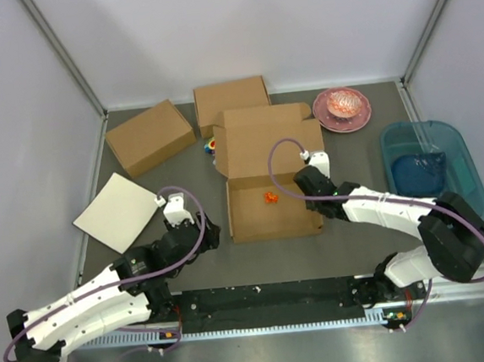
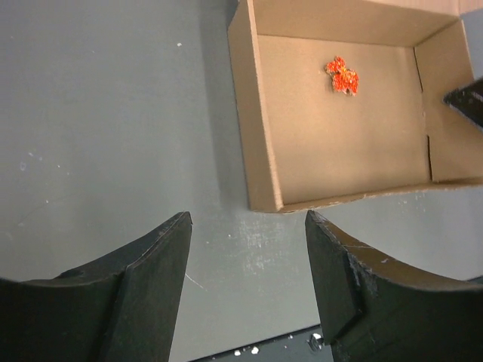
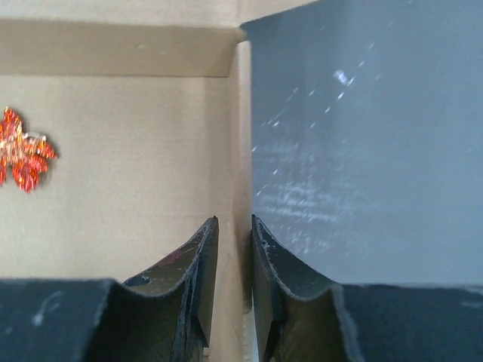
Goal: Fold the paper box
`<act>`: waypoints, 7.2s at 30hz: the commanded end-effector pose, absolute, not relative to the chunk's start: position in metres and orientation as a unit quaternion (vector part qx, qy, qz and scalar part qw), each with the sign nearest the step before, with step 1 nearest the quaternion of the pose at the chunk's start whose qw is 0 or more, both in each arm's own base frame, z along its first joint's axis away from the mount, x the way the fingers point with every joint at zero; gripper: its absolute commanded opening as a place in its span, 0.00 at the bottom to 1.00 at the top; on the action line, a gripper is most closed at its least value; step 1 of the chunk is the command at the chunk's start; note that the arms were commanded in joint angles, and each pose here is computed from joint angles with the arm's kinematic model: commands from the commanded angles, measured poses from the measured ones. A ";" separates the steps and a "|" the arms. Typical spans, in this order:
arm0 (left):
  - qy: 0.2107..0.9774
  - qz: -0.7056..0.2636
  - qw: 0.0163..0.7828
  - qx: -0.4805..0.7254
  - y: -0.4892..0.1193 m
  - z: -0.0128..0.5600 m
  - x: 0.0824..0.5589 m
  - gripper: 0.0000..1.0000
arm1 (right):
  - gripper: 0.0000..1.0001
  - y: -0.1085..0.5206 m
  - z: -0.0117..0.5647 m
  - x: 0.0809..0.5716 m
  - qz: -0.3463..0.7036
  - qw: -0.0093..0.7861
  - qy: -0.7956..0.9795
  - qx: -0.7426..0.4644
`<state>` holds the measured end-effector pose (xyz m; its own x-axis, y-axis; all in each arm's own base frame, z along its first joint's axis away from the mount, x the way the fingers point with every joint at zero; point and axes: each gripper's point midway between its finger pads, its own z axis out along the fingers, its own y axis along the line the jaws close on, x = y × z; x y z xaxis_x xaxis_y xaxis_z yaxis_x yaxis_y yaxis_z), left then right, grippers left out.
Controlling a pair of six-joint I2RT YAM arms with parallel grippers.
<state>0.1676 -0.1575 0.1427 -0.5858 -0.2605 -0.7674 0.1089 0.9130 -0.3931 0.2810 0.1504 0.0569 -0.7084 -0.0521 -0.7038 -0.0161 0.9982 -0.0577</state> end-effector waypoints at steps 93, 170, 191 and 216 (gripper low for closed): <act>0.746 -0.265 0.604 0.092 -0.176 0.214 0.367 0.00 | 0.79 0.121 0.242 0.258 0.066 0.536 0.842 0.001; 0.633 -0.183 0.746 0.094 -0.164 0.212 0.322 0.00 | 0.28 0.177 0.214 0.340 0.175 0.483 0.843 -0.163; 0.613 -0.216 0.754 0.092 -0.170 0.227 0.315 0.00 | 0.00 0.189 0.171 0.314 0.141 0.441 0.878 -0.122; 0.639 -0.201 0.737 0.085 -0.161 0.235 0.307 0.28 | 0.00 0.169 0.133 0.268 0.062 0.494 0.863 -0.088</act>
<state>0.3078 -0.1582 0.2068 0.0617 -0.1643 -0.9845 0.3895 0.9121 -0.1278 0.2802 0.1828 0.1545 -0.4505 -0.0162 -0.8926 -0.2170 0.9718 0.0919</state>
